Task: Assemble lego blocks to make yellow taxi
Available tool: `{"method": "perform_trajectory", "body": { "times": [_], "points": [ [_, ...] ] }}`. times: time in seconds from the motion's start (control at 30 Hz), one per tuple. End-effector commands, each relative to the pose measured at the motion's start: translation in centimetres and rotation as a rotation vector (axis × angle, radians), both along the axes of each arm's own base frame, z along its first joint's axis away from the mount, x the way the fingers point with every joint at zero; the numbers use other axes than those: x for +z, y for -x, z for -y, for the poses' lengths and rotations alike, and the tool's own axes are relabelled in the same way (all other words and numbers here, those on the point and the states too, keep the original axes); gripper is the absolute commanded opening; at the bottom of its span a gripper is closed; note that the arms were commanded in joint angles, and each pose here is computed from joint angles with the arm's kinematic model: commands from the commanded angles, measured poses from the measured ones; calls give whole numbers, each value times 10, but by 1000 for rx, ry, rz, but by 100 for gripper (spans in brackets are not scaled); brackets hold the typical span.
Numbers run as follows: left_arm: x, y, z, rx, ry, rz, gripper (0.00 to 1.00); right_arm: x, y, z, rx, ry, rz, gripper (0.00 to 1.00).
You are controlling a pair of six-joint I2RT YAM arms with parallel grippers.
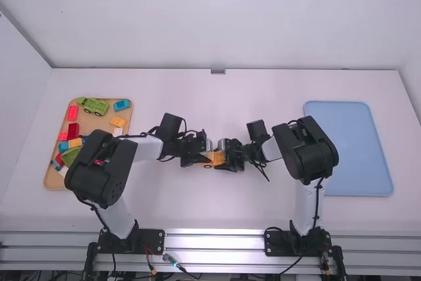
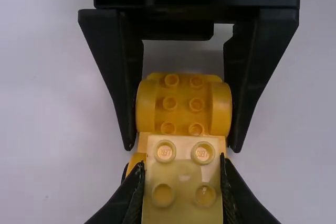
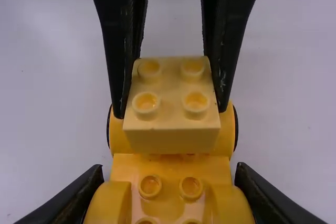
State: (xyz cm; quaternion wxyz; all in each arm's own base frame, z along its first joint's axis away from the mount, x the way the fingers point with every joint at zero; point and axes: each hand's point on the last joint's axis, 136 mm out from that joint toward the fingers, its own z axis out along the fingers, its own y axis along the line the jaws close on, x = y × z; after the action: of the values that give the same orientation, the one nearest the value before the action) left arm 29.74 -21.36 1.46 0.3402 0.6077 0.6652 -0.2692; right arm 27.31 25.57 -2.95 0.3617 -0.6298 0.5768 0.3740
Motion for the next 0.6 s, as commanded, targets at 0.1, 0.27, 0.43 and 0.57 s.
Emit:
{"method": "perform_trajectory", "body": {
  "times": [0.1, 0.27, 0.43, 0.57],
  "points": [
    [-8, 8, 3, -14, 4, -35, 55, -19, -1, 10, -46, 88, -16, 58],
    [-4, 3, 1, 9, 9, -42, 82, -19, -1, 10, -46, 87, -18, 58],
    [16, -6, 1, 41, 27, -74, 85, -19, -1, 10, -46, 88, -17, 58],
    [40, 0, 4, -30, 47, -43, 97, -19, -1, 10, -46, 88, -17, 62]
  ]
}}
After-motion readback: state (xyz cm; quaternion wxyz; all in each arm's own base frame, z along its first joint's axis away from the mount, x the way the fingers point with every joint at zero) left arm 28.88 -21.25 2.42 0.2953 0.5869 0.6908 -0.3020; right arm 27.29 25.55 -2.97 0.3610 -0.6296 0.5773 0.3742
